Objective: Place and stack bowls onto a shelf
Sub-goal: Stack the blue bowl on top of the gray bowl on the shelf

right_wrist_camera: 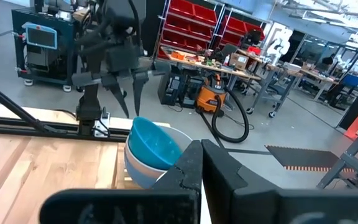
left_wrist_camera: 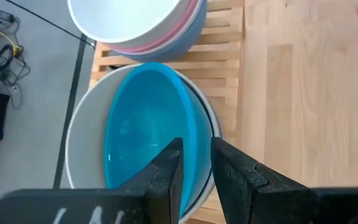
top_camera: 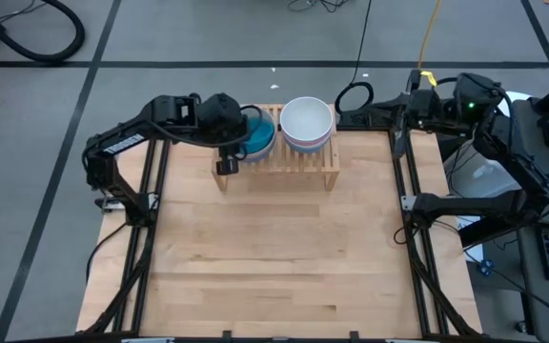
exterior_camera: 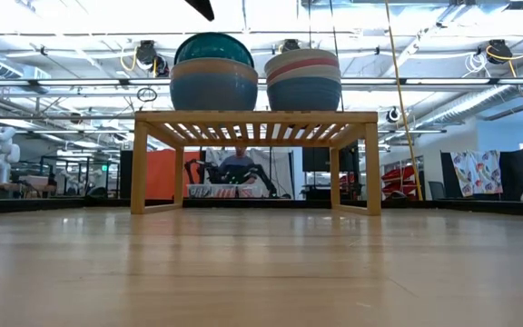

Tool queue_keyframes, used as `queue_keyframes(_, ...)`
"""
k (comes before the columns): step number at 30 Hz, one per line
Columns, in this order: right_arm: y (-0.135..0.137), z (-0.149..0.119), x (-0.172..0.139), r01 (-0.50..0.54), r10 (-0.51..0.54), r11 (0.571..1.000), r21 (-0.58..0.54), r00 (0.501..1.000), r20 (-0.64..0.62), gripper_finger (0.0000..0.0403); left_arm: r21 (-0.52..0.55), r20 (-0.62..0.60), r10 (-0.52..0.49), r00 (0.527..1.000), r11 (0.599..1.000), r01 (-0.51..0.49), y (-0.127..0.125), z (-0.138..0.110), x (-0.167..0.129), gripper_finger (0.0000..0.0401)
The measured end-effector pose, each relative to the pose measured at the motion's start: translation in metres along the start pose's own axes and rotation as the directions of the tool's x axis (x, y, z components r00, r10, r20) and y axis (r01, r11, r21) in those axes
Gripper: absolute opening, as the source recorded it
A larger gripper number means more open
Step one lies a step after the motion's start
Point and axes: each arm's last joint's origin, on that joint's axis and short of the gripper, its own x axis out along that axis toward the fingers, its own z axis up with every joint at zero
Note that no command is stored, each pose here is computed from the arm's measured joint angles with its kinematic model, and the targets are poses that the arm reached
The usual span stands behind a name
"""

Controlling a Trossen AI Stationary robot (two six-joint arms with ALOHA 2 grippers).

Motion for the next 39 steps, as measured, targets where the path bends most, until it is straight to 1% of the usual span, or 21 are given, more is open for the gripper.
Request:
queue_keyframes(8, 0.0, 0.001, -0.001, 0.002, -0.002, 1.0, 0.0, 1.0, 0.006, 0.0, 0.026, -0.036, 0.014, 0.999, 1.0, -0.013, 0.006, 0.002, 0.014, 0.0088)
queue_keyframes(16, 0.0, 0.001, -0.001, 0.001, -0.001, 1.0, 0.0, 1.0, 0.006, 0.0, 0.0, -0.096, 0.015, 0.995, 1.0, -0.015, 0.016, -0.002, 0.026, 0.0088)
queue_keyframes(20, 0.0, 0.001, -0.001, 0.001, -0.001, 1.0, 0.0, 1.0, 0.006, 0.0, -0.008, -0.107, -0.019, 0.994, 1.0, 0.018, 0.015, -0.001, 0.032, 0.0088)
queue_keyframes(39, 0.0, 0.001, -0.001, 0.001, -0.001, 1.0, 0.001, 1.0, 0.006, 0.0, -0.027, -0.143, -0.053, 0.988, 0.998, 0.05, 0.011, 0.006, 0.056, 0.0088)
